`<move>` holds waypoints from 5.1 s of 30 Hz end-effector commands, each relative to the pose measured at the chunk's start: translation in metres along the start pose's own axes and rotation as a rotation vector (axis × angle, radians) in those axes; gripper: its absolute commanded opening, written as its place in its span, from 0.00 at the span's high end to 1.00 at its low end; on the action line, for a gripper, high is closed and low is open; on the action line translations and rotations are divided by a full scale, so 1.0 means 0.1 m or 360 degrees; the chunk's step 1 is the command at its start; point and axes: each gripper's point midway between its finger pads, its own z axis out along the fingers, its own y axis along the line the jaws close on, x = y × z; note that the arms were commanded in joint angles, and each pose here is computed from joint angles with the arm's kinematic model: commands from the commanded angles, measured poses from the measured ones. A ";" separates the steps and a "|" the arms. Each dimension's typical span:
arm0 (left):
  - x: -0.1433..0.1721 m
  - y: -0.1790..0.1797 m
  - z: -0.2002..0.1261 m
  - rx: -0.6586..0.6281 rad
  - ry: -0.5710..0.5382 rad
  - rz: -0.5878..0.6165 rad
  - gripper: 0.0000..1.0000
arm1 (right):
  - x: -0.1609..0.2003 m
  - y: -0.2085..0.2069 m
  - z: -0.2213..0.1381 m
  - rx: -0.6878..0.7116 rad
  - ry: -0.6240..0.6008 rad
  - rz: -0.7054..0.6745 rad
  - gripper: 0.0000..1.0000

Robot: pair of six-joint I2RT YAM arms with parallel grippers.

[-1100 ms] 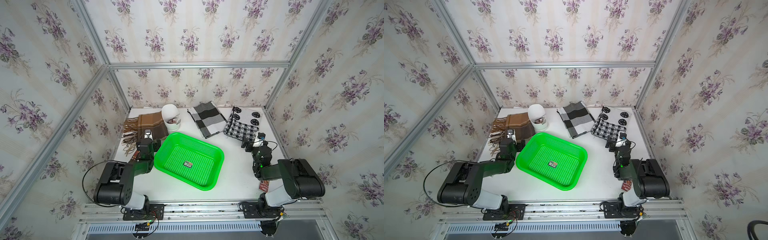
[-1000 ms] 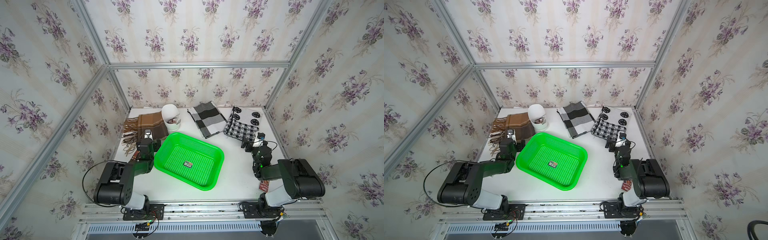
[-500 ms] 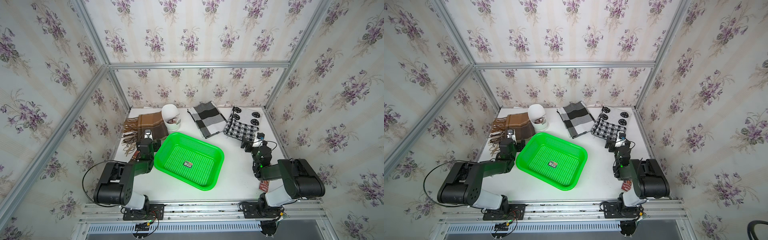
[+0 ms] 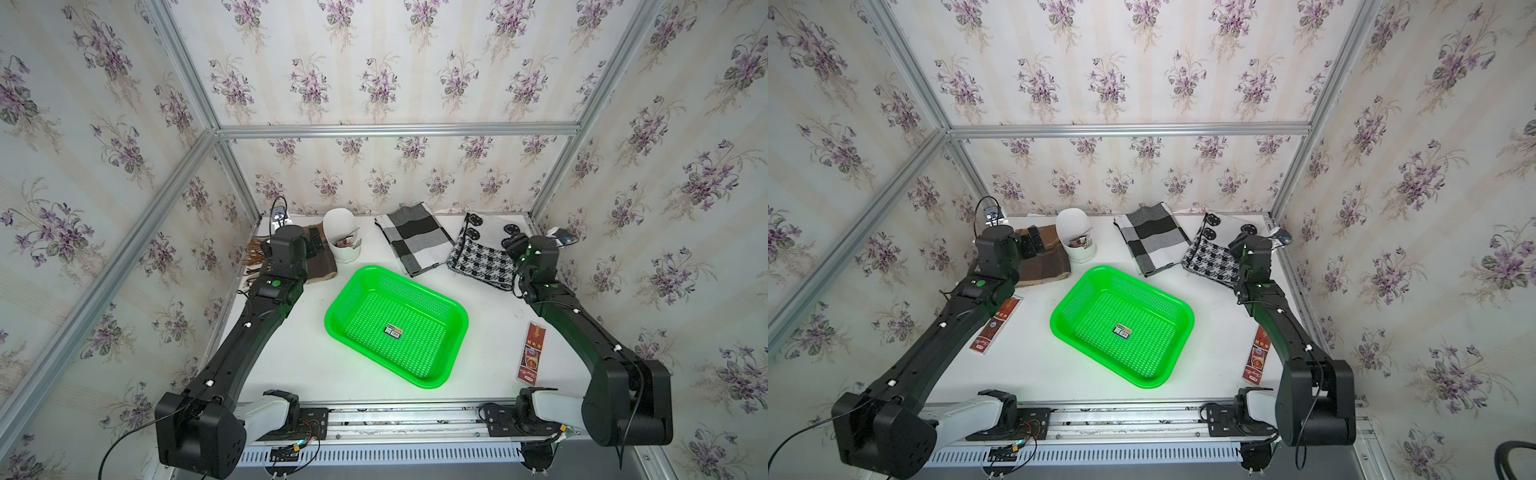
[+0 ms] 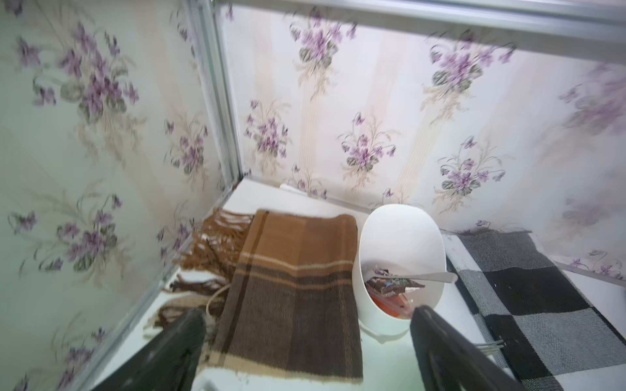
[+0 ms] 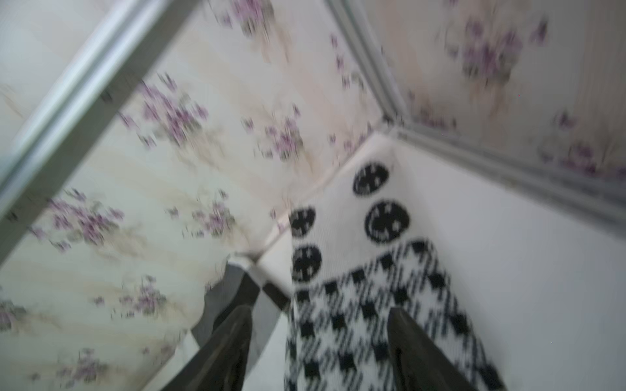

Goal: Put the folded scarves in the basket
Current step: Move the scarf to the center of the board, then pick up the scarf at the center of the board.

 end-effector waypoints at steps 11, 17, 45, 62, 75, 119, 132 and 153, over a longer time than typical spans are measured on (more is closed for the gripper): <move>0.45 -0.56 -0.67 0.0324 0.0409 0.0086 0.01 | 1.22 -0.35 0.29 0.0111 0.0668 0.0561 0.12; 0.55 -1.06 -0.83 0.0550 0.0465 0.0133 0.02 | 1.24 -0.33 0.51 0.0068 0.0591 0.0806 0.17; 0.55 -1.84 -0.99 0.0806 0.0479 0.0254 0.02 | 0.91 -1.80 0.22 0.0909 0.0700 0.0167 0.52; 0.72 -2.09 -0.93 0.0827 0.0548 0.0301 0.02 | 0.44 -0.32 0.20 0.0330 0.0479 0.0221 0.23; 0.71 -2.11 -0.99 0.0843 0.0543 0.0347 0.02 | 0.55 0.32 1.80 0.0361 0.0727 -0.0117 0.38; 1.31 -2.74 -0.66 0.1025 0.0784 0.0584 0.05 | 2.42 0.06 0.12 0.0026 0.1236 -0.1278 0.36; 2.33 -3.76 -0.28 0.1453 0.1177 0.0855 0.07 | 1.07 -0.12 -0.32 0.0223 0.0733 -0.0610 0.19; 3.13 -4.13 -0.07 0.1619 0.1247 0.0993 0.12 | 0.55 -1.37 -0.60 0.0650 0.0550 0.0038 0.21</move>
